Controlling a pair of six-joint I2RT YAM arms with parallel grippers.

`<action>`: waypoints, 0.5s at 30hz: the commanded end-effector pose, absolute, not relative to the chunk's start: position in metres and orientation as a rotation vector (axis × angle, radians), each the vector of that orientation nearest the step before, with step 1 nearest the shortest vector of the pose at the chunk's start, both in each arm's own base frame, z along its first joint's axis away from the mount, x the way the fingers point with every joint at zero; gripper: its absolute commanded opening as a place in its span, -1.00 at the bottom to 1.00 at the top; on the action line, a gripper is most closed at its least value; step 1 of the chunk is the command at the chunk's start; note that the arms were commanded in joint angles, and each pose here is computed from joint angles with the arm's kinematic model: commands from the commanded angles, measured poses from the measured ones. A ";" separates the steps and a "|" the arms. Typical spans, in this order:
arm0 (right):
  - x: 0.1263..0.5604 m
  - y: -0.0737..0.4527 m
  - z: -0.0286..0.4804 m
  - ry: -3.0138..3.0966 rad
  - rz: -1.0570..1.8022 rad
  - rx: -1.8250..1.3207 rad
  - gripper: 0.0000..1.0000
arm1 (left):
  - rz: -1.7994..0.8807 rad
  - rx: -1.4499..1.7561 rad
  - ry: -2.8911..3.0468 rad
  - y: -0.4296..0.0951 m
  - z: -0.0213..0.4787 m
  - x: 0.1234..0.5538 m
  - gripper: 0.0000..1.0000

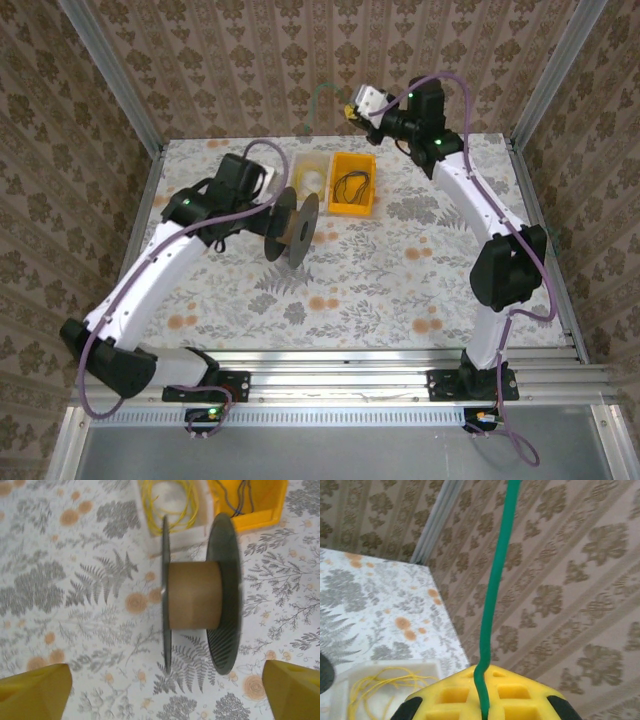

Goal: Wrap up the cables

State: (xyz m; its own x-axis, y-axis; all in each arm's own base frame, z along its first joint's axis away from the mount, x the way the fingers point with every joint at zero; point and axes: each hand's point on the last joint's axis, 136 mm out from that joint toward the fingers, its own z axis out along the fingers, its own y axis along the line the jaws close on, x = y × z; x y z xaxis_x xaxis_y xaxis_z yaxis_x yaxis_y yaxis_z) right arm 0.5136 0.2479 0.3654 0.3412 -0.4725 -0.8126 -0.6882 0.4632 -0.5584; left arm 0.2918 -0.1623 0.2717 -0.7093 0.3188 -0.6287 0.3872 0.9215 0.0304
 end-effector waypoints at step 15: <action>0.450 0.314 0.230 1.435 0.315 -1.432 -1.00 | -0.310 0.419 2.453 -0.159 0.206 0.280 0.75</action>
State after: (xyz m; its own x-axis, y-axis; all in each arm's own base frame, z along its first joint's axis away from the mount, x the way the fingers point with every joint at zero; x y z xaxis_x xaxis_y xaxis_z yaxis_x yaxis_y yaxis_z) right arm 0.4502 0.3179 0.2319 0.2427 -0.5601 -0.7920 -0.8600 0.2535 -0.4429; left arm 0.2750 -0.1531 0.2044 -0.7644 0.2610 -0.5895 0.3772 0.9226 -0.0806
